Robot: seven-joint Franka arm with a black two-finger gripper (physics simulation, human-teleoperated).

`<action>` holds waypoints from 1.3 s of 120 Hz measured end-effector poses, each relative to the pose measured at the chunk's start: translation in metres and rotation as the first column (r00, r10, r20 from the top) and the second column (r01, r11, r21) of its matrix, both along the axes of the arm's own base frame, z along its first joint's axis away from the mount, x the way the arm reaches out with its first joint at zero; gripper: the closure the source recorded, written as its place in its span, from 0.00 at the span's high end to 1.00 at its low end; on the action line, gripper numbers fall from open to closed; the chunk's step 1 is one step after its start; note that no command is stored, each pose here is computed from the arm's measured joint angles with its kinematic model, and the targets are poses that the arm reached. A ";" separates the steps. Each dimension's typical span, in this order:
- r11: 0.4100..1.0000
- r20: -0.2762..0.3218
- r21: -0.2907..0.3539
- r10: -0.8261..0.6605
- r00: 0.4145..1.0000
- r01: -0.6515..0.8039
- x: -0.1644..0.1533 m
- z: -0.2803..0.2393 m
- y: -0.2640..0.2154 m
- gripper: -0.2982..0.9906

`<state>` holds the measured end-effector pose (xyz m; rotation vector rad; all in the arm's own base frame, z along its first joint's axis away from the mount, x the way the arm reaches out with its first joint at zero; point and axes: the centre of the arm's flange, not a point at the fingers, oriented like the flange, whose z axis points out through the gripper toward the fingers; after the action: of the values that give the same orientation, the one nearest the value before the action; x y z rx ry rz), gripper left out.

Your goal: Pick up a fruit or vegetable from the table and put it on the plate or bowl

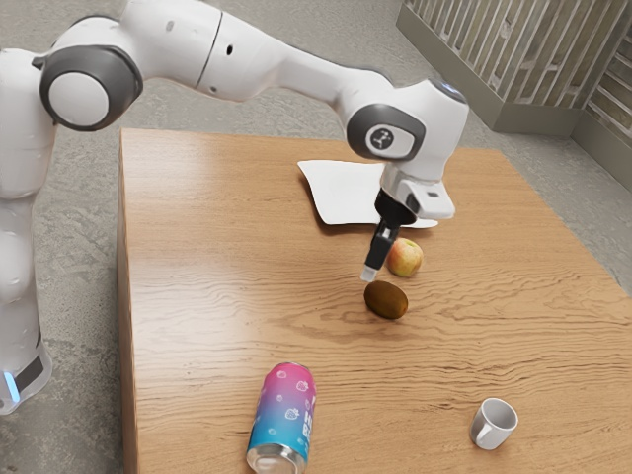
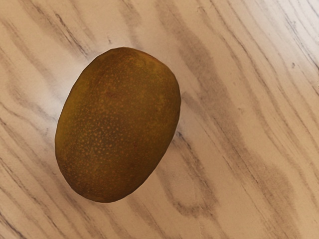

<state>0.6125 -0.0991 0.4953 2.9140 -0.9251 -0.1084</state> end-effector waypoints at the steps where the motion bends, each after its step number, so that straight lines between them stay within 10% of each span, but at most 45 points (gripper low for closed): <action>1: 1.000 -0.001 -0.001 -0.005 1.000 0.005 0.000 -0.001 0.000 0.77; 112: 0.964 0.040 -0.078 -0.252 0.967 0.255 0.034 -0.069 0.001 0.77; 156: 0.963 0.100 -0.140 -0.216 0.971 0.229 0.039 -0.061 0.008 0.41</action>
<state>0.6519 -0.0908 0.4343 2.6858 -1.2161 0.0681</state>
